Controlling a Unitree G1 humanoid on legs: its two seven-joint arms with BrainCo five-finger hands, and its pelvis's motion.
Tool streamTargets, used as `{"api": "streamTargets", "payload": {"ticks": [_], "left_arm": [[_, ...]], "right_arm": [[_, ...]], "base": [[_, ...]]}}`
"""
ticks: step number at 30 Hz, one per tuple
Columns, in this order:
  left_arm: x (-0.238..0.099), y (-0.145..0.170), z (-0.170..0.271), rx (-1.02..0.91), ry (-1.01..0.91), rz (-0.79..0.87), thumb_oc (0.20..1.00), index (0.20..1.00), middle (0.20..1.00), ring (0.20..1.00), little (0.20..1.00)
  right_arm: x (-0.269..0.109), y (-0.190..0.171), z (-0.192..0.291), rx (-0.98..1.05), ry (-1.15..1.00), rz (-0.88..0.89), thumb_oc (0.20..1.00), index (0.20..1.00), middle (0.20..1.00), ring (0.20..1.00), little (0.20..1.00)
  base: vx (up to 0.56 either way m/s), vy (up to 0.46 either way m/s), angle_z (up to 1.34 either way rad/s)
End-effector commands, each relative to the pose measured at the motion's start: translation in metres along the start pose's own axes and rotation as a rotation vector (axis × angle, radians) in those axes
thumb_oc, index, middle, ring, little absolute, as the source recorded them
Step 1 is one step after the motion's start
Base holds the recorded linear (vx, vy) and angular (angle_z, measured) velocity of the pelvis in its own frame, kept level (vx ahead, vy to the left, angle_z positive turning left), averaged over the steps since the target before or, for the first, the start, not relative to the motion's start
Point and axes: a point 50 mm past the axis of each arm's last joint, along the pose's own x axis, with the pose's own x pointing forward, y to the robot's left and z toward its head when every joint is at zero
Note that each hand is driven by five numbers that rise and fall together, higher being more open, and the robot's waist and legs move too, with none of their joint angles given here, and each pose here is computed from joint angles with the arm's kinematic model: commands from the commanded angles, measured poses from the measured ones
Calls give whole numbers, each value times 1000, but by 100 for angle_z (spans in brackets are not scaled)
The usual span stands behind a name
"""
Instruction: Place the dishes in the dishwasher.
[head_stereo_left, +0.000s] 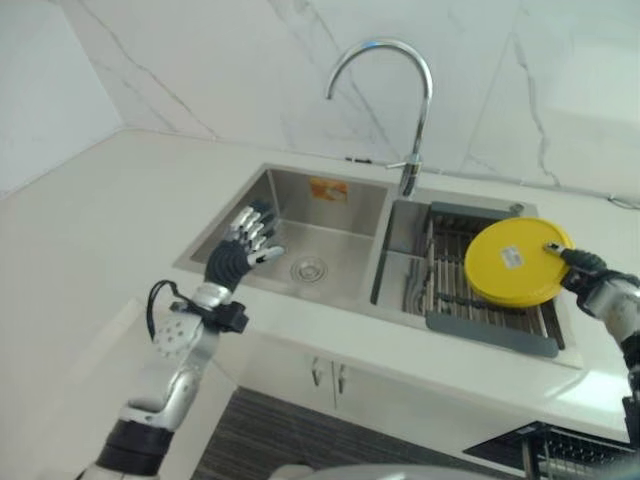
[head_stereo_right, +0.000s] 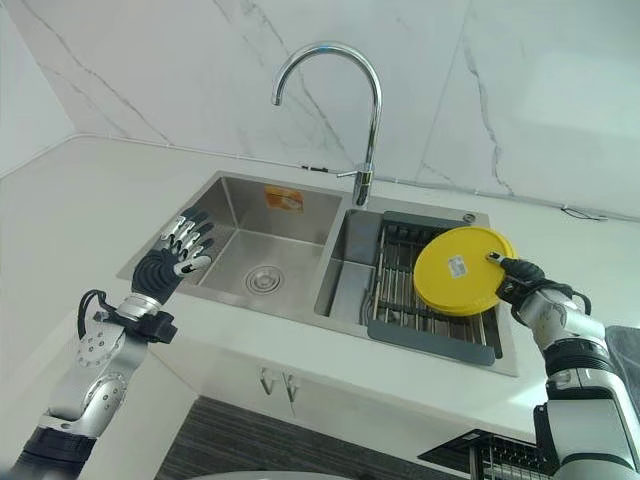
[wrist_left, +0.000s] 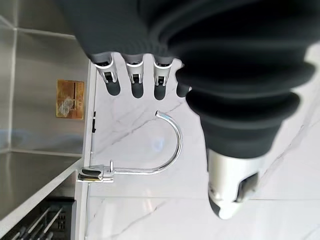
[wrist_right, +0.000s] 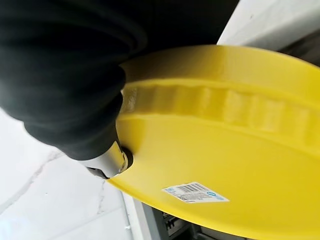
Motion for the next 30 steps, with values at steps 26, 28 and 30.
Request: {"api": "streamTargets", "payload": {"ticks": [26, 28, 30], "left_arm": [[-21, -2, 19, -26, -208, 8, 1000, 1000, 1000, 1000, 1000], [-24, -1, 24, -10, -251, 36, 1000, 1000, 1000, 1000, 1000], [-25, -1, 31, 11, -298, 55, 1000, 1000, 1000, 1000, 1000]], "right_arm": [[-93, 83, 19, 433, -543, 573, 200, 200, 200, 200, 200], [-98, 86, 17, 423, -551, 616, 200, 200, 200, 200, 200], [-105, 88, 16, 413, -572, 633, 200, 200, 200, 200, 200]], "base": [[-55, -60, -5], [-224, 293, -87], [-211, 469, -128]]}}
